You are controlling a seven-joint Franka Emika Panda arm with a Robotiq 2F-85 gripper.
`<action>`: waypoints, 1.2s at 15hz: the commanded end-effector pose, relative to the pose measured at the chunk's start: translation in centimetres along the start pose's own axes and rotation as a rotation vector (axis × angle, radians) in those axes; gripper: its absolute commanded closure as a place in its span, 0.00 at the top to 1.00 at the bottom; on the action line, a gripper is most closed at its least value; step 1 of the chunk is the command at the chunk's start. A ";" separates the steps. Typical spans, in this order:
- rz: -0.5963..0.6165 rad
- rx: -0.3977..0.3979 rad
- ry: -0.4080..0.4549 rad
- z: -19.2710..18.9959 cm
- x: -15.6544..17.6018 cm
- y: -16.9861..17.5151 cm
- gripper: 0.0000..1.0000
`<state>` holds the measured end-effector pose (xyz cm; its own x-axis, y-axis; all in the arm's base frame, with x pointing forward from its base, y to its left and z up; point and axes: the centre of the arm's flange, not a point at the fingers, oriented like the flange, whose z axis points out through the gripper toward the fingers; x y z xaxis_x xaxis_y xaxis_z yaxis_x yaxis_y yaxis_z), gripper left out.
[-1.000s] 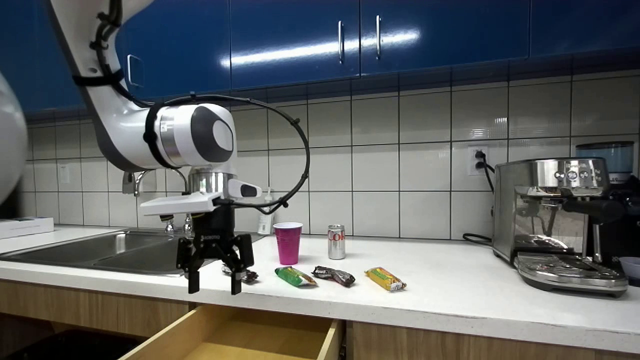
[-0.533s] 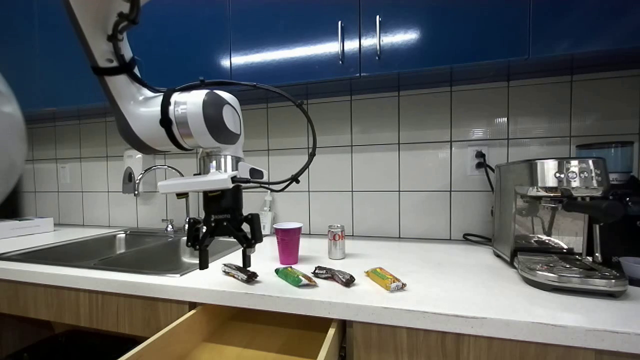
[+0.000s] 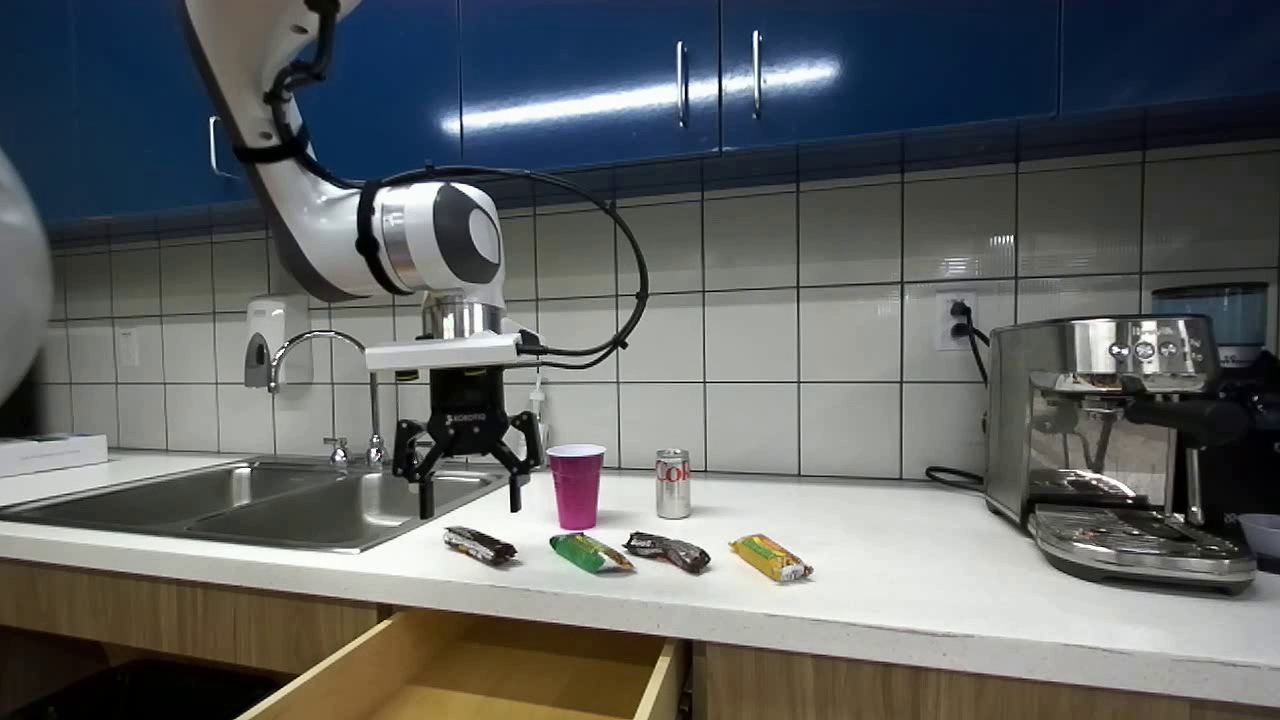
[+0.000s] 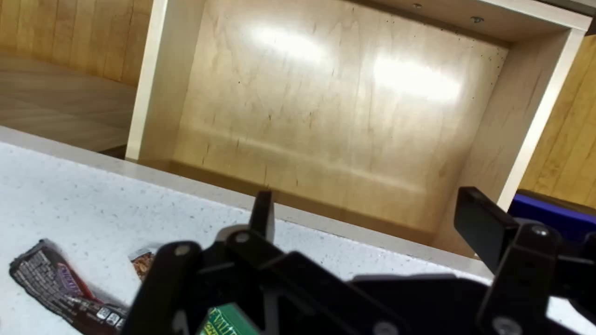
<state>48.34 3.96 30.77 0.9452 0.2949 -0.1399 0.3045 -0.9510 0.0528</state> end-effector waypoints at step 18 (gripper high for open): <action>-0.469 -0.049 -0.051 2.1 14.2 -3.1 1.00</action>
<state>57.91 9.99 26.68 0.7420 0.6453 -0.1815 0.6596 -0.7512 0.0256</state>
